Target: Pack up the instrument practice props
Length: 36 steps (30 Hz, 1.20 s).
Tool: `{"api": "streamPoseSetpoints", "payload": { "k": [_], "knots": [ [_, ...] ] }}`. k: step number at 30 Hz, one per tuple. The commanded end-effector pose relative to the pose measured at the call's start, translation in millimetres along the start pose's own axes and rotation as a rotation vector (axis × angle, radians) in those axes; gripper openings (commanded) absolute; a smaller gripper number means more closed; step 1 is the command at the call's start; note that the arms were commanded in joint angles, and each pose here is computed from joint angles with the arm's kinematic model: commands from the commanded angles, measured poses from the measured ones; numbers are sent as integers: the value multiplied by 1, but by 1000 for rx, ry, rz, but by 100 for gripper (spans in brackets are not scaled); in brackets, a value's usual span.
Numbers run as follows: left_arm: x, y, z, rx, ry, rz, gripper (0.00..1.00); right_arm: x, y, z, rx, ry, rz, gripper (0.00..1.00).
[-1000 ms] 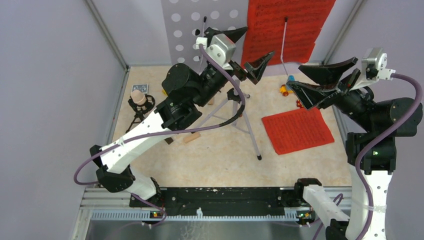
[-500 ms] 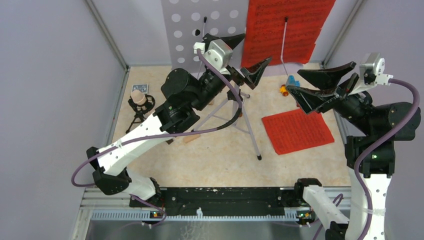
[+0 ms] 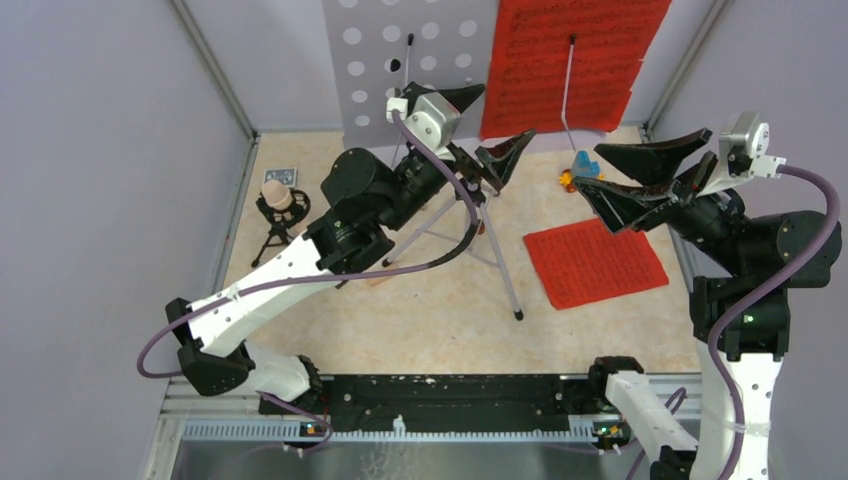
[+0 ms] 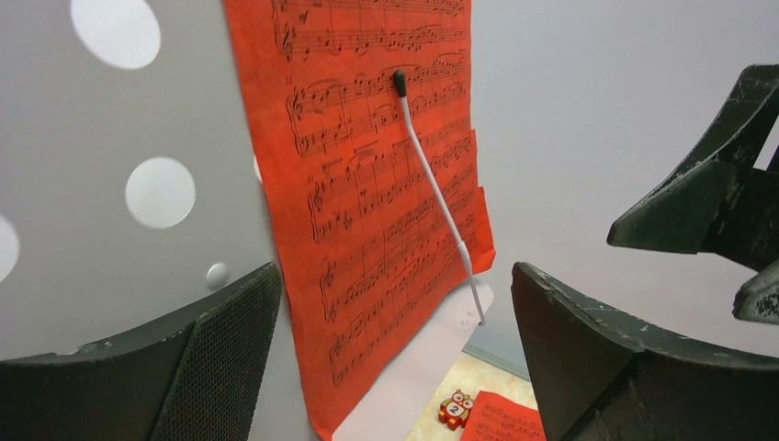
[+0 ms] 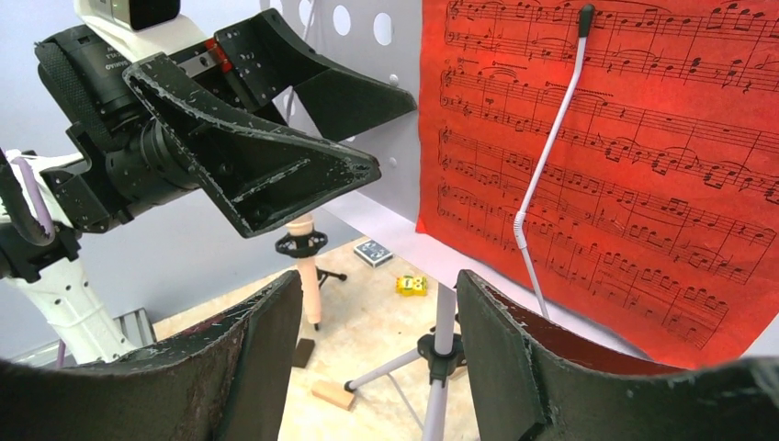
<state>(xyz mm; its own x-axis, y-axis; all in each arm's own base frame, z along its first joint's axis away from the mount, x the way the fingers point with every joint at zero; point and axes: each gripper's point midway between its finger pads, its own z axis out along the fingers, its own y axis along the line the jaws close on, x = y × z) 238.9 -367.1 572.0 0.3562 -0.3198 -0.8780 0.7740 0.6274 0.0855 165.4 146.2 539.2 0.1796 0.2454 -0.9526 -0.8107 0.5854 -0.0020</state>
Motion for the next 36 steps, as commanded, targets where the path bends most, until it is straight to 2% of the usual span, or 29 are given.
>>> {"api": "streamPoseSetpoints", "payload": {
  "k": [1, 9, 18, 36],
  "knots": [
    [-38, 11, -14, -36, -108, -26, 99, -3, 6, -2, -19, -14, -31, 63],
    [-37, 18, -22, -75, -140, -31, 98, -1, 7, -3, -18, -13, -35, 63],
    [-28, 21, -11, -104, -130, -33, 98, 0, 7, -4, -13, -11, -42, 63],
    [-22, -1, 4, 3, -115, -60, 98, 5, 6, -4, -20, -6, -32, 63]
  ]
}}
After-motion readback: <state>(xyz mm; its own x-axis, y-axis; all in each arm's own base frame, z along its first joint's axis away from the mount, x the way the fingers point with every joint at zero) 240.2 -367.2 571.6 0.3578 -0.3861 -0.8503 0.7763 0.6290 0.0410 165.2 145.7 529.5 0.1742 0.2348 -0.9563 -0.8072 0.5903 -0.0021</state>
